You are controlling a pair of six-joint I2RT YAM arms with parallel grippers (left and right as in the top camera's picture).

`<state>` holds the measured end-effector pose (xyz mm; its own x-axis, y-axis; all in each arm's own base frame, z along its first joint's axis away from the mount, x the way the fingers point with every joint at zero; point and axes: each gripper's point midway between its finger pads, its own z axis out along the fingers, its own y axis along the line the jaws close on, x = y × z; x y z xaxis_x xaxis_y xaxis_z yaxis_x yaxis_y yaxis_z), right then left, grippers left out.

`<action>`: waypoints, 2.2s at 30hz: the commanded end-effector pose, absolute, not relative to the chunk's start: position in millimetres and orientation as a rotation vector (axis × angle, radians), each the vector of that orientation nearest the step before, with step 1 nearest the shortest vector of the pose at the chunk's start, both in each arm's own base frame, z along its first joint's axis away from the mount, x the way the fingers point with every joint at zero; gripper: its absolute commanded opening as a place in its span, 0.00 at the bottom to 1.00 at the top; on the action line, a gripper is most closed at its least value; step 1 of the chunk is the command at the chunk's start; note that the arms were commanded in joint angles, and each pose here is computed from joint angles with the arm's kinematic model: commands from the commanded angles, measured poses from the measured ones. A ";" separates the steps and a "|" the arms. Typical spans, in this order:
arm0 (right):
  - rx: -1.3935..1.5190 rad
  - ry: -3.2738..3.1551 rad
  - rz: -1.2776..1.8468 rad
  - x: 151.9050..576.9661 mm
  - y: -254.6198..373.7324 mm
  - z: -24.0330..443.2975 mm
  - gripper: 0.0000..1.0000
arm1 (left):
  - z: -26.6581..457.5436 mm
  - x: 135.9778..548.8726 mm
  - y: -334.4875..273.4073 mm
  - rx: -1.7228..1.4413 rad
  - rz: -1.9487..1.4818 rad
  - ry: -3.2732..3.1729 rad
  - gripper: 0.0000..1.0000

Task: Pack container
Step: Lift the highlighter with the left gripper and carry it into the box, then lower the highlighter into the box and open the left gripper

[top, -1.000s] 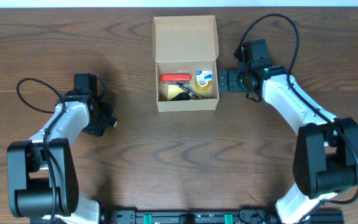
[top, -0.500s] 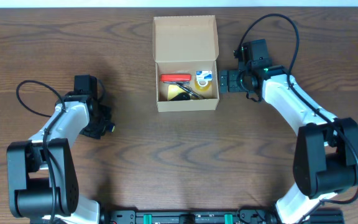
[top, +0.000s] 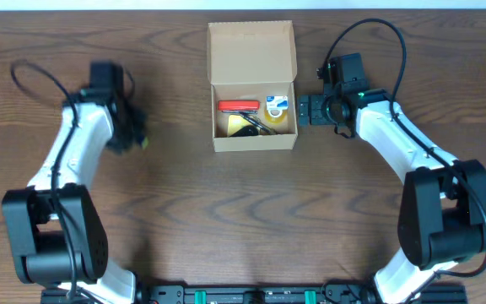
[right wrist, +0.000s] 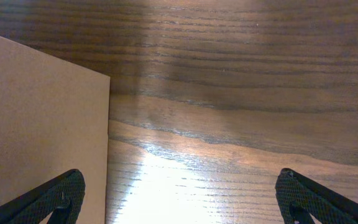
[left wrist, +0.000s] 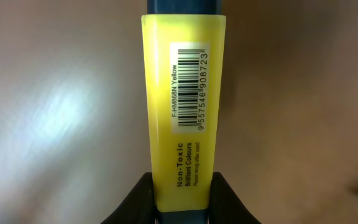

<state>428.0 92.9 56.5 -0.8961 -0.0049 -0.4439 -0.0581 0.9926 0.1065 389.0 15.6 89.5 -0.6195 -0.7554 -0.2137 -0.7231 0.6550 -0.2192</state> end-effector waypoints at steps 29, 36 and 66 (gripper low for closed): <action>-0.026 2.679 0.168 428.3 91.5 56.5 0.99 | 213.4 485.2 -208.8 1.083 -0.189 2.247 0.06; -0.026 2.679 0.168 428.3 91.5 56.5 0.99 | 181.8 415.1 -219.0 1.806 -0.127 2.067 0.05; -0.026 2.679 0.168 428.3 91.5 56.5 0.99 | 69.4 407.7 -237.2 2.261 -0.225 1.895 0.06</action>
<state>428.1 92.9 56.5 -0.8959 -0.0048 -0.4442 -0.0582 0.9926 0.1066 403.9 -240.4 86.7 0.1713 0.9460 -0.2751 0.9852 -0.1620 0.0562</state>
